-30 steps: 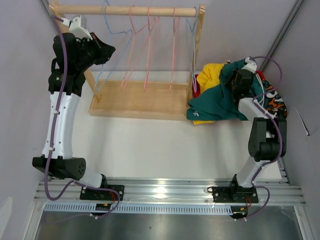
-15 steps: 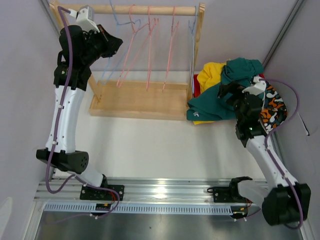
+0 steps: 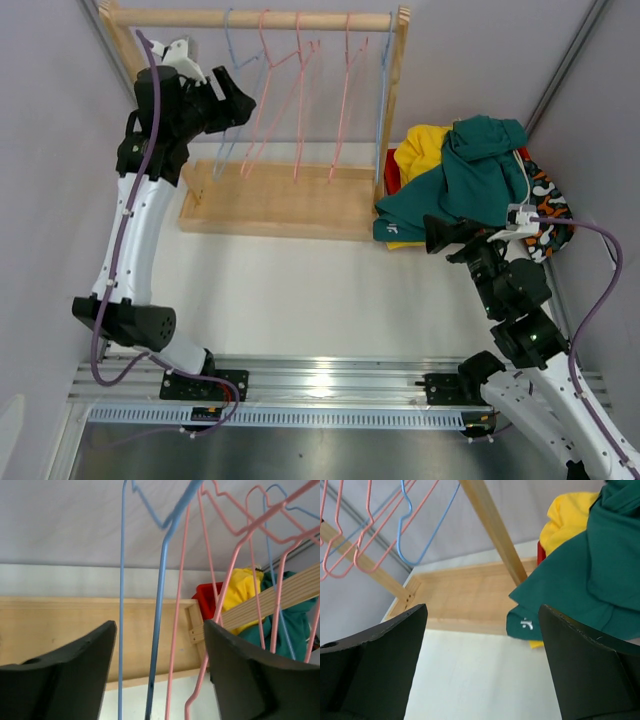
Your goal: Remove the shorts from the hanger
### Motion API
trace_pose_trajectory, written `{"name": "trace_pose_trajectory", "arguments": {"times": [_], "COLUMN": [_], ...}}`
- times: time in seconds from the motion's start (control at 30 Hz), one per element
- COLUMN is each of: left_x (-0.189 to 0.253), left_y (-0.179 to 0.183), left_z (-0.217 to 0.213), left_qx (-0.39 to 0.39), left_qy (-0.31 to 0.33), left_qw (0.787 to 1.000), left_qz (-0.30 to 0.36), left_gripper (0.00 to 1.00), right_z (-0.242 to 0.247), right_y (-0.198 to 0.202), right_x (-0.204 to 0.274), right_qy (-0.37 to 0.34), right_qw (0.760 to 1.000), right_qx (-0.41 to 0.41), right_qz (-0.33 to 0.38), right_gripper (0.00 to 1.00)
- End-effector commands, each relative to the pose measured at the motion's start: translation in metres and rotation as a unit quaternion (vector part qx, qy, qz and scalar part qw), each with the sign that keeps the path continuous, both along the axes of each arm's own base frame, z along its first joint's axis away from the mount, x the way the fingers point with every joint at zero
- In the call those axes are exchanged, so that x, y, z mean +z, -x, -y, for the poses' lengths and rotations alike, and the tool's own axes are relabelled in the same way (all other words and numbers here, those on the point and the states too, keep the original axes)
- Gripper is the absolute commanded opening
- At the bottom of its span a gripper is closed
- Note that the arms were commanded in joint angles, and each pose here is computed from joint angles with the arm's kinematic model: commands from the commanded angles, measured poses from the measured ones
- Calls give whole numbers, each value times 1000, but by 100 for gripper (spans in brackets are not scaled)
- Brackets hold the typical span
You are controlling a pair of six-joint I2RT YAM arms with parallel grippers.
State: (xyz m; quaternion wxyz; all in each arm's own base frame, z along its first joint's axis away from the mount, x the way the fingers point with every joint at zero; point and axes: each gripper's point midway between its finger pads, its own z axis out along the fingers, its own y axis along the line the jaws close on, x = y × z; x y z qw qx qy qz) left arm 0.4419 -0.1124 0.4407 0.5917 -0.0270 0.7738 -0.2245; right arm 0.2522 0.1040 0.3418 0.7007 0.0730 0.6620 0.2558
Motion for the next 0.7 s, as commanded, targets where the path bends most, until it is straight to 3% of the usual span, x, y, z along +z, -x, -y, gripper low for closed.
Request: {"name": "trace_pose_trajectory", "arguments": {"times": [0.0, 0.1, 0.17, 0.27, 0.33, 0.43, 0.67], "left_x": [28, 23, 26, -11, -16, -66, -136], "left_y": [47, 84, 106, 142, 171, 196, 240], "left_z": [-18, -34, -40, -50, -55, -59, -74], "left_qx": [25, 48, 57, 67, 69, 72, 102], "left_qy": [-18, -30, -31, -38, -32, -29, -13], "left_qw": [999, 997, 996, 995, 993, 994, 992], "left_qz": [40, 49, 66, 63, 95, 80, 66], "left_gripper": [86, 99, 99, 99, 99, 99, 99], "right_z": [1, -3, -3, -1, 0, 8, 34], "right_y": [7, 16, 22, 32, 37, 43, 58], "right_x": [-16, -8, 1, 4, -1, -5, -34], "right_qy": [22, 18, 14, 15, 20, 15, -16], "right_qw": [999, 999, 1000, 999, 999, 999, 995], "right_qx": [-6, 8, 16, 25, 30, 20, -29], "right_qz": [-30, -27, -22, -27, -33, -39, -97], "right_gripper": [99, 99, 99, 99, 99, 99, 99]}}
